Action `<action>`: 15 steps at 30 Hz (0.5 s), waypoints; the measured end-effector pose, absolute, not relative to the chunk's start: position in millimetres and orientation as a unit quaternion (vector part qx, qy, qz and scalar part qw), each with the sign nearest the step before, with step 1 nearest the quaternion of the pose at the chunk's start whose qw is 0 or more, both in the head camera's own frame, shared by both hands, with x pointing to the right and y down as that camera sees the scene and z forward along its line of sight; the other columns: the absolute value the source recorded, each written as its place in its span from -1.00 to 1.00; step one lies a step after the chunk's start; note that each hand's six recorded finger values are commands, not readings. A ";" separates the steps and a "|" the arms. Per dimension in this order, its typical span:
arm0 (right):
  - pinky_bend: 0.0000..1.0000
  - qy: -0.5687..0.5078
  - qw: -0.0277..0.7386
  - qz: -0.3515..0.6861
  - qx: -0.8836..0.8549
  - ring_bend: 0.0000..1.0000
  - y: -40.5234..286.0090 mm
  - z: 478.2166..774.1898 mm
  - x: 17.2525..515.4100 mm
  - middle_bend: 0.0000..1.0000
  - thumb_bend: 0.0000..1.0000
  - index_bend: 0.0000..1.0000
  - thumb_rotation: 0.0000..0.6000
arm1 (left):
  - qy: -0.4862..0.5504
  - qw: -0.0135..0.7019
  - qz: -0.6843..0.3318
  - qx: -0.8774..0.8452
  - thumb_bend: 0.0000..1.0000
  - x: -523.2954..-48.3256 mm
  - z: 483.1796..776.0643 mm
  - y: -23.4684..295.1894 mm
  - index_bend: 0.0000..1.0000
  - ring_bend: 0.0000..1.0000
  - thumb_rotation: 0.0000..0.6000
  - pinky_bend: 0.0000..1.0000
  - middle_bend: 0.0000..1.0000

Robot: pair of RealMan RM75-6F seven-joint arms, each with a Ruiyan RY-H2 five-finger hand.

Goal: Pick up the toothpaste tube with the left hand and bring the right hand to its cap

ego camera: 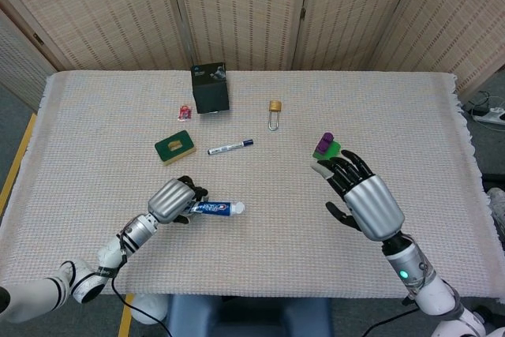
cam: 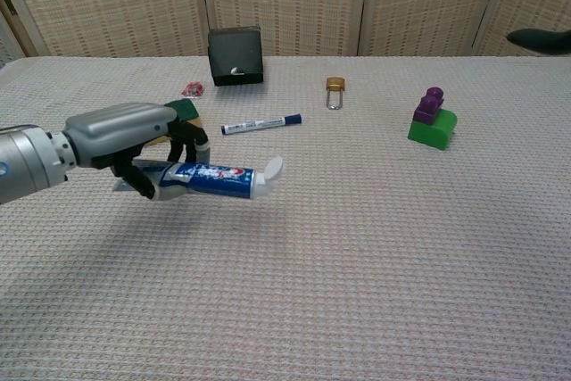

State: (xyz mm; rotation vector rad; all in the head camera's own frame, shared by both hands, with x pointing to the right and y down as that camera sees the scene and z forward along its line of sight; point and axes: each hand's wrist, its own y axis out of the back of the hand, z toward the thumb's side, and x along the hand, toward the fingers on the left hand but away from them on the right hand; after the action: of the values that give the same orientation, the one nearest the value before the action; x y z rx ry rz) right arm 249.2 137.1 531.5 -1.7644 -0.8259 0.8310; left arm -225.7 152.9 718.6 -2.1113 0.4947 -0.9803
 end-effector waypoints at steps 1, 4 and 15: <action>-0.73 -0.341 0.488 0.345 -0.726 -0.61 137.5 532.4 252.0 -0.53 -0.30 -0.71 1.00 | 0.185 0.375 -0.390 -0.820 0.09 -226.3 723.0 155.1 -0.05 -0.26 1.00 -0.48 -0.05; -0.73 -0.341 0.483 0.353 -0.725 -0.61 138.7 534.9 259.2 -0.53 -0.30 -0.71 1.00 | 0.171 0.384 -0.407 -0.811 -0.04 -228.6 730.0 157.6 -0.46 -0.56 1.00 -0.61 -0.43; -0.73 -0.350 0.472 0.383 -0.713 -0.61 140.2 539.6 289.3 -0.52 -0.30 -0.71 1.00 | 0.197 0.373 -0.450 -0.787 -0.12 -244.9 723.3 149.5 -0.79 -0.79 1.00 -0.78 -0.70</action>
State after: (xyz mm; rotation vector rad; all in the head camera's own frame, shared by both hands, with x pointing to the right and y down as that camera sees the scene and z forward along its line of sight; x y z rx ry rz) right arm 289.3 140.2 539.6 -1.7447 -0.8574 0.9390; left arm -244.9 149.5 723.3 -2.0178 0.5060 -1.1520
